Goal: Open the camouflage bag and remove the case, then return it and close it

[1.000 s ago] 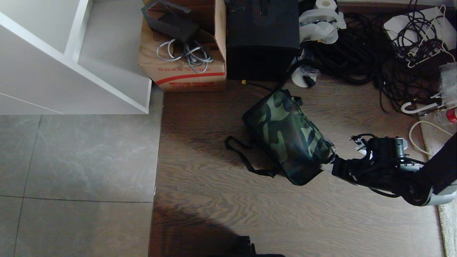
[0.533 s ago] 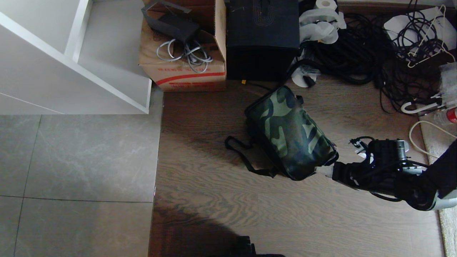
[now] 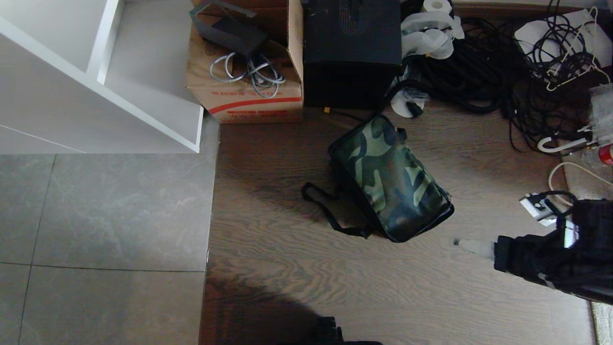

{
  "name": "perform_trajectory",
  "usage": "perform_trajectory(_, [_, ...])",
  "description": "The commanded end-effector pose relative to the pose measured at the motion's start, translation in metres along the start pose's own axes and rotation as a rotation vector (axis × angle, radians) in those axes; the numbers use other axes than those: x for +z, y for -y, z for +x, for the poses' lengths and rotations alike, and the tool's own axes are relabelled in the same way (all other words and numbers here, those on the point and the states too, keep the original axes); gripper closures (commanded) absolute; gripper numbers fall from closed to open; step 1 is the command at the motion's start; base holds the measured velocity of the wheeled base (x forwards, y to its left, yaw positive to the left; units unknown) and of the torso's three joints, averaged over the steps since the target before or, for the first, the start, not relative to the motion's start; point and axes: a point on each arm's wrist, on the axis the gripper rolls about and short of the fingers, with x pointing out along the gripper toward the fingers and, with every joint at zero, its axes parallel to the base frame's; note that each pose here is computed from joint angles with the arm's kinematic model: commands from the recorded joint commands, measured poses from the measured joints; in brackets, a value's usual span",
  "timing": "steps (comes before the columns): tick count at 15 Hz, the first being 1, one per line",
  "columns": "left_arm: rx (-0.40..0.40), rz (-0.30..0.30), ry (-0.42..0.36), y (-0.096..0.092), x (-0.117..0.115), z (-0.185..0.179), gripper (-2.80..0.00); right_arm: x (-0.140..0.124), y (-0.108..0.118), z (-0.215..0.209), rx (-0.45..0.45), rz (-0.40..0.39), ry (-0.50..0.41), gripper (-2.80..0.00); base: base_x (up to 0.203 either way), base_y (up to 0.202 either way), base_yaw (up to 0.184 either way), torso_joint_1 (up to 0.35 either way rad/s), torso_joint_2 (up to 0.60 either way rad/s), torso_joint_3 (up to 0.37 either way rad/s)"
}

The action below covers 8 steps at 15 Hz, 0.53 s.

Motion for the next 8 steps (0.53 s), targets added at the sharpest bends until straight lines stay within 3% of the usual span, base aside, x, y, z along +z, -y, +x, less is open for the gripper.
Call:
perform_trajectory(1, [0.000,0.000,0.001,0.000,0.000,0.000,0.00,0.000,-0.022,-0.044,0.040,-0.093,0.122,0.00,0.000,0.000,0.000,0.000,0.00,0.000])
perform_trajectory(4, [0.000,0.000,0.001,0.000,0.000,0.000,0.00,-0.022,-0.039,-0.090,0.047,-0.224,0.210,0.00,0.000,0.000,0.000,0.000,0.00,0.000])
perform_trajectory(8, [0.000,0.000,-0.001,0.000,0.000,0.000,0.00,-0.079,-0.047,-0.144,0.019,-0.398,0.302,0.00,0.000,0.000,0.000,0.000,0.00,0.000])
